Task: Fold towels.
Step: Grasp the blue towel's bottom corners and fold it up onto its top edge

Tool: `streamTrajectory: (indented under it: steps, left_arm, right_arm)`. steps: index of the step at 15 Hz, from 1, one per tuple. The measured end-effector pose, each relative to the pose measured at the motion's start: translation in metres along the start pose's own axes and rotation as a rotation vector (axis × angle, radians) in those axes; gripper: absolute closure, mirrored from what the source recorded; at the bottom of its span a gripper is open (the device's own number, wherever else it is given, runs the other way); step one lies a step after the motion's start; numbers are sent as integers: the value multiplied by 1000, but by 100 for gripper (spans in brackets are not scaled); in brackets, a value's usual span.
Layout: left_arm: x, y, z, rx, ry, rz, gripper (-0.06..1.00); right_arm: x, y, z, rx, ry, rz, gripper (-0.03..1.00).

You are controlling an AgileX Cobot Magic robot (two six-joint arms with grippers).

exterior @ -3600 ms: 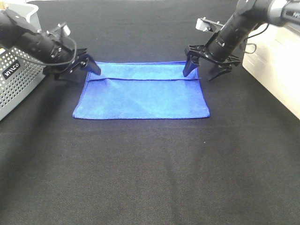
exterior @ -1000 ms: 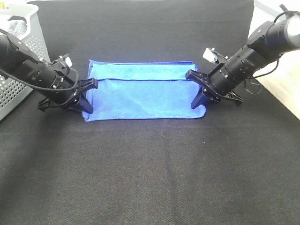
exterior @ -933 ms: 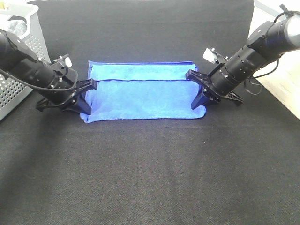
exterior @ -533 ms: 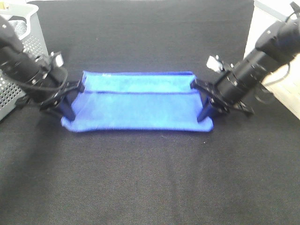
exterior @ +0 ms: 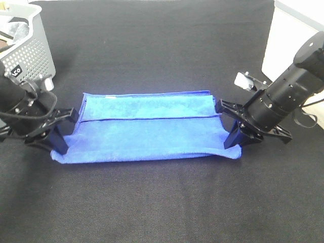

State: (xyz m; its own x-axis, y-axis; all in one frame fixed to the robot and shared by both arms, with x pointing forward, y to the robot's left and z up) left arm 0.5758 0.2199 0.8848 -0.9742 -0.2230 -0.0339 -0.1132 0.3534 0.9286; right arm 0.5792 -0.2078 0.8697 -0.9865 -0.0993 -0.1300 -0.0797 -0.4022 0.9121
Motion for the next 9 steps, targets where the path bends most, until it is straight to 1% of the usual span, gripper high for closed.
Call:
streamTrajectory:
  steps: [2,5,7,9]
  left_arm:
    - [-14,9,-8,18,-6,-50,94]
    - [-40,26,-23,43,-29,-165,94]
    - [-58,34,-28,57,-36,-224,94]
    - [-83,27,-27,60,-29,-248,94]
  right_arm:
    - [-16,9,4,2,43,-50,97]
    - [-53,24,12,-4,95,-147,97]
    - [-79,29,16,-13,122,-192,97]
    - [-107,29,18,-15,152,-234,97]
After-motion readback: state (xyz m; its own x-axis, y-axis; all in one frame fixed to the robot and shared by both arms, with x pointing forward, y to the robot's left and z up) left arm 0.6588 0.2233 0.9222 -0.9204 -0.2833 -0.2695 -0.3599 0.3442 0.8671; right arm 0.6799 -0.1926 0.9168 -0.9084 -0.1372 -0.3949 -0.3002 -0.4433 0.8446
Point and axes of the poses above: a point on each arm's last joint axis where the gripper is mounted, y pointing back along that axis away from the gripper, z along the wrist's bending axis when the last joint is at zero, x = y × z, the point moved 2 cm from there along -y, pointing out along that axis toward the gripper, and after that the axes turned 10 degrees about y, right-handed, at the moved point
